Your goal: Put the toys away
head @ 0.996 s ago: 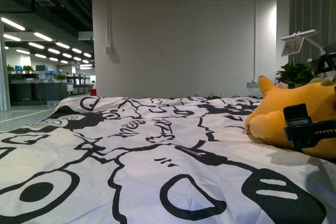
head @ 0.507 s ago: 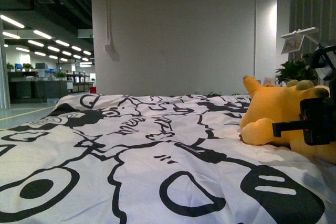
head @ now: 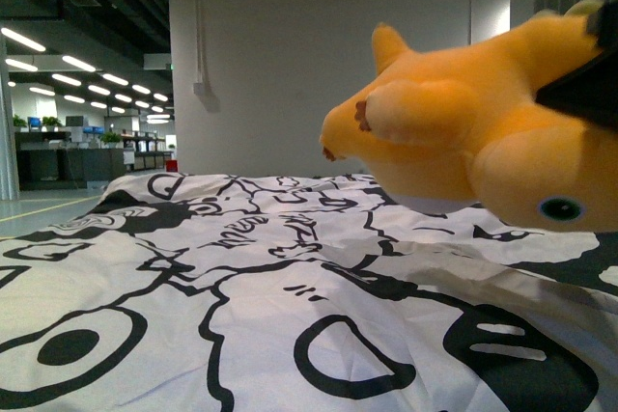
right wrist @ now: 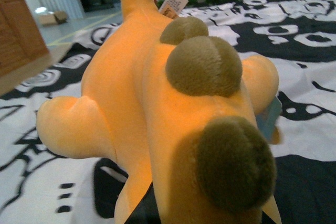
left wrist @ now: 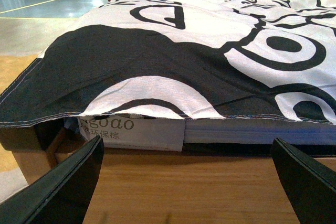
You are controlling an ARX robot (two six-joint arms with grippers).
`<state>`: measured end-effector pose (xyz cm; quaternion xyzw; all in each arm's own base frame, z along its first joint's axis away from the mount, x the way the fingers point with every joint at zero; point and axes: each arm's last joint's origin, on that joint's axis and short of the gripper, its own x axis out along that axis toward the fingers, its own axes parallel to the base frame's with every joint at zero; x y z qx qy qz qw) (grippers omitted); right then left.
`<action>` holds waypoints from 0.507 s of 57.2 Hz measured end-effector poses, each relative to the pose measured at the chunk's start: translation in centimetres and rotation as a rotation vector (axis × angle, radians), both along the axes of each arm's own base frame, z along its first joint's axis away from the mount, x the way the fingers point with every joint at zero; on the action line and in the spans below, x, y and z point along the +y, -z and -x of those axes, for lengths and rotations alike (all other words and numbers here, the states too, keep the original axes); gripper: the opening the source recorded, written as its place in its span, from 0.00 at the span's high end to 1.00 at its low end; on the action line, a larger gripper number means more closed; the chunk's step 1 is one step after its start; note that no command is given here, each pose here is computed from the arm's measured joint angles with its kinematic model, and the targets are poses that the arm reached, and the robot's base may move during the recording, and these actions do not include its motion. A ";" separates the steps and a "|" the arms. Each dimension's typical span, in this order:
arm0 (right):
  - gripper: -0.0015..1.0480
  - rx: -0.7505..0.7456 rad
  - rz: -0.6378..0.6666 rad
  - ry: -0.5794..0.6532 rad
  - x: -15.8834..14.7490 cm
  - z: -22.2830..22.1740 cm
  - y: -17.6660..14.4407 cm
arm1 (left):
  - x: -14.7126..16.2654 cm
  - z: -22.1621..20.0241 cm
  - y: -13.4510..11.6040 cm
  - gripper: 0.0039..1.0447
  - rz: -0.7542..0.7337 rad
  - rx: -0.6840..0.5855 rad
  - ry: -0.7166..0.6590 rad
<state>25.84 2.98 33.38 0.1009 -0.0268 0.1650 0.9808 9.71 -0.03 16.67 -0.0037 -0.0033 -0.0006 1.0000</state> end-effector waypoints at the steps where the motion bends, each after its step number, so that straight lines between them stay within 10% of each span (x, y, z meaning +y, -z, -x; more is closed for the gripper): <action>1: 0.93 -0.007 -0.004 0.002 -0.1 0.3 -0.2 | 0.0 0.0 0.0 0.06 0.000 0.000 0.000; 29: 0.93 0.023 -0.059 0.014 -1.8 4.7 -0.6 | 0.0 0.0 0.0 0.06 0.000 0.000 0.000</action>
